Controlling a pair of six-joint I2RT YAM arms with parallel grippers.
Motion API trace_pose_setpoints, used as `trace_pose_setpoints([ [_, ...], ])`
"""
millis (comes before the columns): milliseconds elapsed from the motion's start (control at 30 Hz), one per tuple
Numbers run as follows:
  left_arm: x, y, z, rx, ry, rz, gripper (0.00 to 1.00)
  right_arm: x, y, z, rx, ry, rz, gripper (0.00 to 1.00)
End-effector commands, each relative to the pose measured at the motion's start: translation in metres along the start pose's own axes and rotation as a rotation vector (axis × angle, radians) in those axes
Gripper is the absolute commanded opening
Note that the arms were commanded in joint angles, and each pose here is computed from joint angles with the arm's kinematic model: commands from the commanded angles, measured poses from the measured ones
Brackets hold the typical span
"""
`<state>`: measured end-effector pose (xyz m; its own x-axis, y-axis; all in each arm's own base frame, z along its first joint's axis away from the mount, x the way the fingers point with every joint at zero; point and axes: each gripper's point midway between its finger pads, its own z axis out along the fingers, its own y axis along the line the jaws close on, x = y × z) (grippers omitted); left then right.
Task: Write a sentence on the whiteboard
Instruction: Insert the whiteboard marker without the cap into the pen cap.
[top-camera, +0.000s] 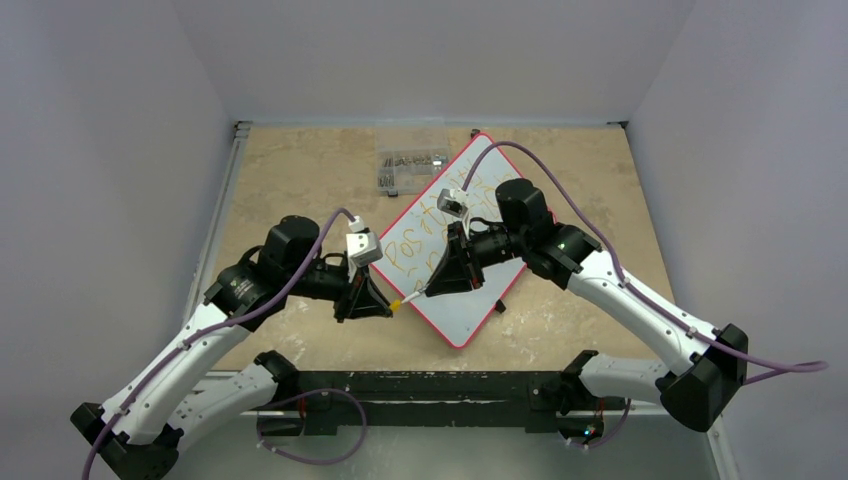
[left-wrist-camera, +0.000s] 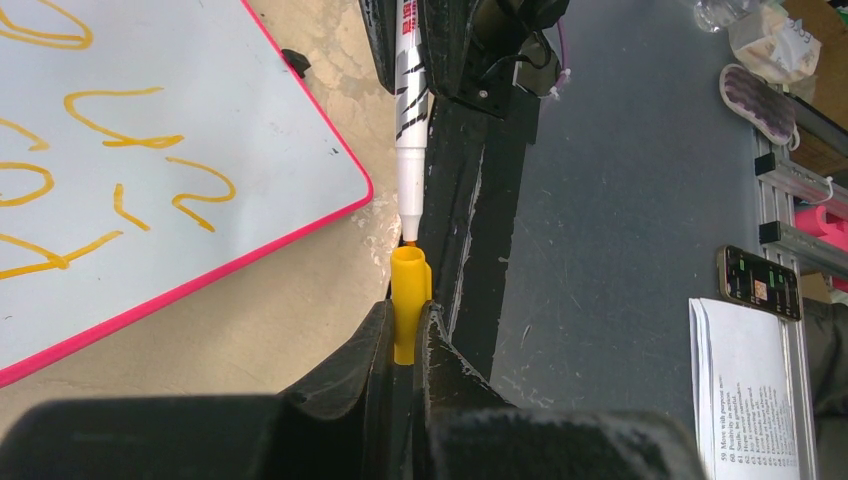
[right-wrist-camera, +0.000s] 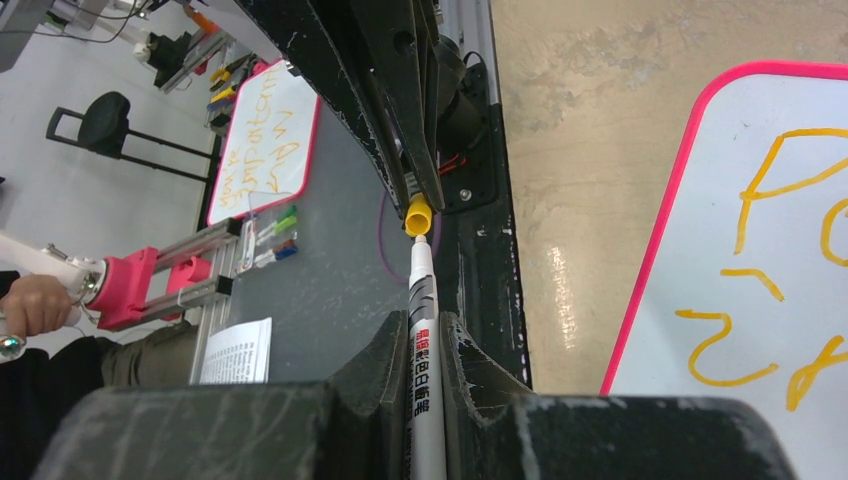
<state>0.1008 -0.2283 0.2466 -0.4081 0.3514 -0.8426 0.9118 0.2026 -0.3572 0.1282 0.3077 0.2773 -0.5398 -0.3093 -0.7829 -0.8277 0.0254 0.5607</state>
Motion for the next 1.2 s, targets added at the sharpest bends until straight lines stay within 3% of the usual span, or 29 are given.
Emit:
trace_pose_setpoints([
  [0,-0.009,-0.003,0.0,0.017,-0.035,0.058,0.0,-0.023,0.014,-0.003,-0.028,-0.05,-0.072,0.0],
  [1167,-0.008,0.005,0.001,-0.025,-0.031,0.05,0.0,-0.012,0.005,0.01,-0.014,-0.018,-0.051,0.0],
])
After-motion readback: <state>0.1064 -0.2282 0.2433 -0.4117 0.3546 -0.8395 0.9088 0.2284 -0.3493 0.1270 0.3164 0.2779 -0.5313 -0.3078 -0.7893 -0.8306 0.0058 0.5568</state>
